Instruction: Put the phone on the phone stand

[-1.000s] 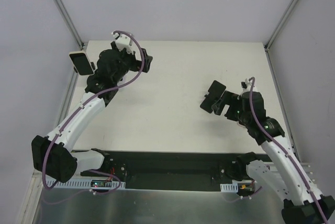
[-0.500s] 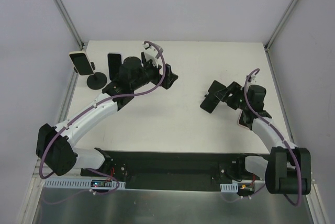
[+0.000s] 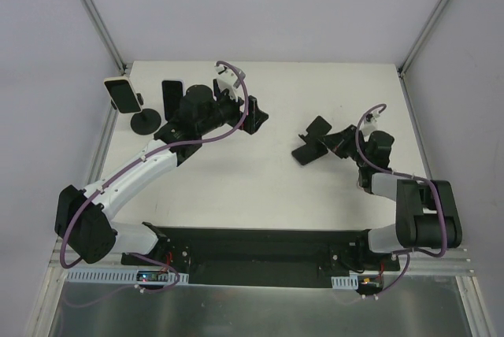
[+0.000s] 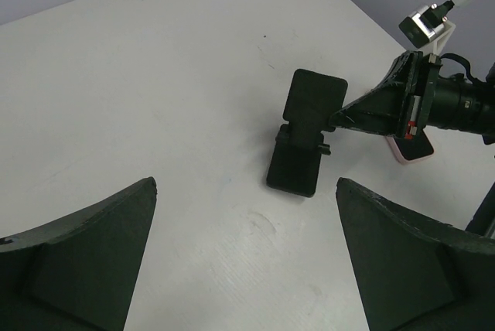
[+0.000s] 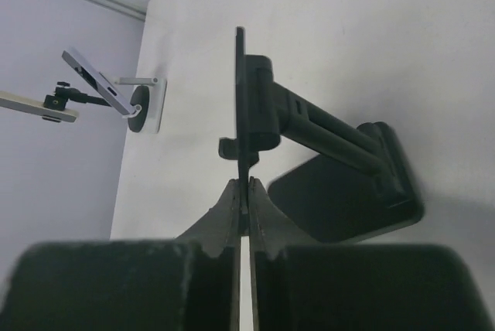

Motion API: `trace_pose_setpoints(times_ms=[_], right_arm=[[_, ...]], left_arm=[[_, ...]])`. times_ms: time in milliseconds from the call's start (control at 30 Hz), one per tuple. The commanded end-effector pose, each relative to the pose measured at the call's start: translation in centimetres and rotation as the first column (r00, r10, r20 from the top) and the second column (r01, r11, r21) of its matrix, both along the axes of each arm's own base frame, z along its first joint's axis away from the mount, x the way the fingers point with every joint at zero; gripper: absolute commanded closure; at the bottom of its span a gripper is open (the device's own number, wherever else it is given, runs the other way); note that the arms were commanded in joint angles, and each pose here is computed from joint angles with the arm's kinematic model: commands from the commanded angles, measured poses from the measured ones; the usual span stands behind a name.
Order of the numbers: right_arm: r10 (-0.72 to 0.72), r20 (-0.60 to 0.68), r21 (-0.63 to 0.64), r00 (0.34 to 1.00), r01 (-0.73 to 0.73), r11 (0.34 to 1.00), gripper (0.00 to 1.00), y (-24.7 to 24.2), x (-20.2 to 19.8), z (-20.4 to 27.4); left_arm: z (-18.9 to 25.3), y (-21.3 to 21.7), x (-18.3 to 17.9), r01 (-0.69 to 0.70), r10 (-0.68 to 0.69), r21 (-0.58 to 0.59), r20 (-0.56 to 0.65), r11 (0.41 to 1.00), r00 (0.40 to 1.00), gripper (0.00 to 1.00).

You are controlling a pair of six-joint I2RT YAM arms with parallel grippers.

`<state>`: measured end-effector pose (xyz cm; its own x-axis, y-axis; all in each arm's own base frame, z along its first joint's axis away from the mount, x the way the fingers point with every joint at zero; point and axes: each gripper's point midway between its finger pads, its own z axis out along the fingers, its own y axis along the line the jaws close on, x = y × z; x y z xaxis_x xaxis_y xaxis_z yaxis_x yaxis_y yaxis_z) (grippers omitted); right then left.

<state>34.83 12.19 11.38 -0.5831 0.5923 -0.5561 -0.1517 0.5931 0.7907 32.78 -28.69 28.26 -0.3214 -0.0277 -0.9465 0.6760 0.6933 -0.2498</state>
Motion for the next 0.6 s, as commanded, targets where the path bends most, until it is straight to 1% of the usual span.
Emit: trace_pose_setpoints(times_ms=[0, 33, 100, 133, 200, 233, 300, 333, 400, 467, 533, 567], right_arm=[[0.074, 0.141, 0.119, 0.987, -0.091, 0.989, 0.99, 2.1, -0.3, 3.0], [0.079, 0.187, 0.125, 0.979, -0.104, 0.987, 0.99, 2.5, -0.4, 3.8], [0.092, 0.189, 0.152, 0.978, -0.121, 0.981, 0.99, 3.4, -1.0, 3.9], [0.136, 0.213, 0.157, 0.968, -0.171, 0.973, 0.99, 5.1, -2.0, 4.3], [0.183, 0.242, 0.150, 0.953, -0.223, 0.963, 0.99, 7.2, -2.9, 4.7], [0.228, 0.256, 0.147, 0.940, -0.271, 0.951, 0.99, 9.4, -4.1, 4.8], [0.265, 0.266, 0.136, 0.927, -0.308, 0.941, 0.99, 11.4, -5.1, 4.5], [0.291, 0.277, 0.135, 0.916, -0.337, 0.932, 0.99, 13.1, -6.0, 4.7], [0.308, 0.284, 0.119, 0.908, -0.352, 0.928, 0.99, 14.5, -6.6, 4.4], [0.338, 0.277, 0.122, 0.899, -0.382, 0.916, 0.99, 16.3, -7.3, 4.1], [0.366, 0.293, 0.129, 0.883, -0.416, 0.900, 0.99, 17.5, -7.9, 4.3], [0.379, 0.276, 0.126, 0.883, -0.424, 0.897, 0.99, 17.8, -7.9, 3.5]], left_arm=[[2.4, -0.5, -0.5, 0.024, -0.021, -0.048, 0.045, 0.999, 0.999, 0.03], [2.3, -0.5, -0.5, 0.024, -0.022, -0.046, 0.045, 0.999, 0.999, 0.03], [2.2, -0.5, -0.4, 0.021, -0.019, -0.043, 0.046, 0.999, 0.999, 0.03], [2.1, -0.6, -0.4, 0.024, -0.023, -0.040, 0.044, 0.999, 0.999, 0.04], [1.8, -0.6, -0.3, 0.024, -0.023, -0.037, 0.039, 0.999, 0.999, 0.04], [1.7, -0.7, -0.3, 0.027, -0.026, -0.036, 0.035, 0.999, 0.999, 0.03], [1.3, -0.9, -0.2, 0.031, -0.031, -0.035, 0.021, 0.999, 0.999, 0.03], [1.0, -1.0, -0.2, 0.034, -0.034, -0.032, 0.016, 0.999, 0.999, 0.04], [0.0, -1.1, 0.2, 0.015, -0.016, -0.030, -0.022, 0.999, 1.000, 0.04], [-1.0, -1.0, 0.9, -0.037, 0.035, -0.030, -0.074, 0.999, 0.997, 0.04], [-1.8, -1.0, 1.0, -0.052, 0.049, -0.019, -0.113, 0.998, 0.992, 0.05], [-2.0, -1.1, 1.1, -0.056, 0.053, -0.023, -0.131, 0.998, 0.990, 0.05]])
